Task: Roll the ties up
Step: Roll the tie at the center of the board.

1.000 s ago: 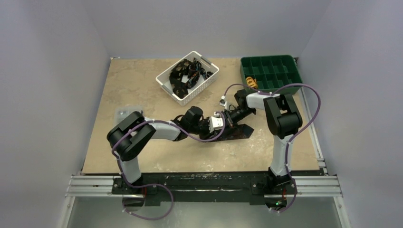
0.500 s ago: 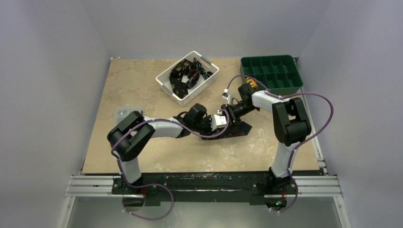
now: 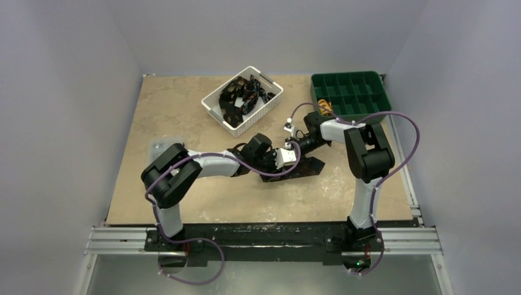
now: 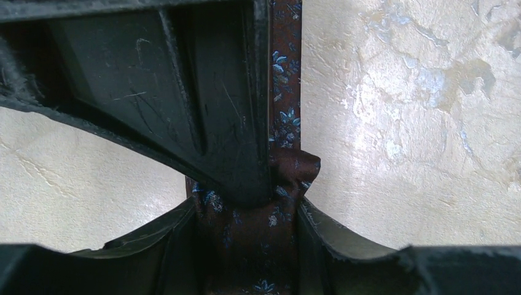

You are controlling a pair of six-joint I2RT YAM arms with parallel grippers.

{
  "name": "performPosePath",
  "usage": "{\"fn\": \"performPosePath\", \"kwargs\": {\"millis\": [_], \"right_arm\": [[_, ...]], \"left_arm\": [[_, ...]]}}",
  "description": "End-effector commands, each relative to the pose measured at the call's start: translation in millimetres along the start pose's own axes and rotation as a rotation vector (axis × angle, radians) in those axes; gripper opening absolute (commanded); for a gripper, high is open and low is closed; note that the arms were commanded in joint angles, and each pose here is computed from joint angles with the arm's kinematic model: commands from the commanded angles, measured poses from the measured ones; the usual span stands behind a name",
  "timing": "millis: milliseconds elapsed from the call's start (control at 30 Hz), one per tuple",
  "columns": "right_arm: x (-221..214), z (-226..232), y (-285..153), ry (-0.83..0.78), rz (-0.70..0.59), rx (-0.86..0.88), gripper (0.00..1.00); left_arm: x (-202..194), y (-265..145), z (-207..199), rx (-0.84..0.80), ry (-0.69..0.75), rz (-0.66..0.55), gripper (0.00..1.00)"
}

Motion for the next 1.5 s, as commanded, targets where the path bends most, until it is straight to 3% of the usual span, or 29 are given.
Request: {"fn": "performPosePath", "kwargs": {"millis": [0, 400, 767, 1067, 1167, 1300, 1367, 1467], "right_arm": [[-7, -22, 0, -0.061, 0.037, -0.091, 0.0], [-17, -57, -11, -0.083, 0.075, -0.218, 0.0], [-17, -73, -14, -0.047, 0.092, -0.334, 0.0], [-22, -77, -14, -0.024, 0.116, -0.361, 0.0], [-20, -75, -14, -0.02, 0.112, -0.347, 0.0], [-16, -62, -14, -0.023, 0.094, -0.279, 0.0], [-14, -49, -18, -0.033, 0.086, -0.238, 0.1], [-9, -25, -32, -0.062, 0.051, -0.154, 0.24]], "left_arm": [[-9, -1, -4, -0.015, -0.034, 0.031, 0.47], [39, -27, 0, -0.092, -0.053, -0.273, 0.59], [23, -6, 3, -0.062, -0.096, -0.242, 0.62], [10, 8, 9, -0.039, -0.075, -0.201, 0.71], [13, 11, 7, -0.067, -0.075, -0.186, 0.59], [4, 13, 8, -0.042, -0.109, -0.123, 0.28], [-6, 12, 9, -0.009, -0.126, -0.078, 0.15], [-20, 8, 7, 0.006, -0.115, -0.041, 0.09]]}}
Point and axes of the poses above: each gripper's point midway between its finger pads, its own y axis out along the fingers, its own z axis along the line the jaws close on, x = y × z, the point moved 5 cm from there along -y, back along the fingers, and after that the axes turned 4 degrees about -y, right-handed, at the moved point
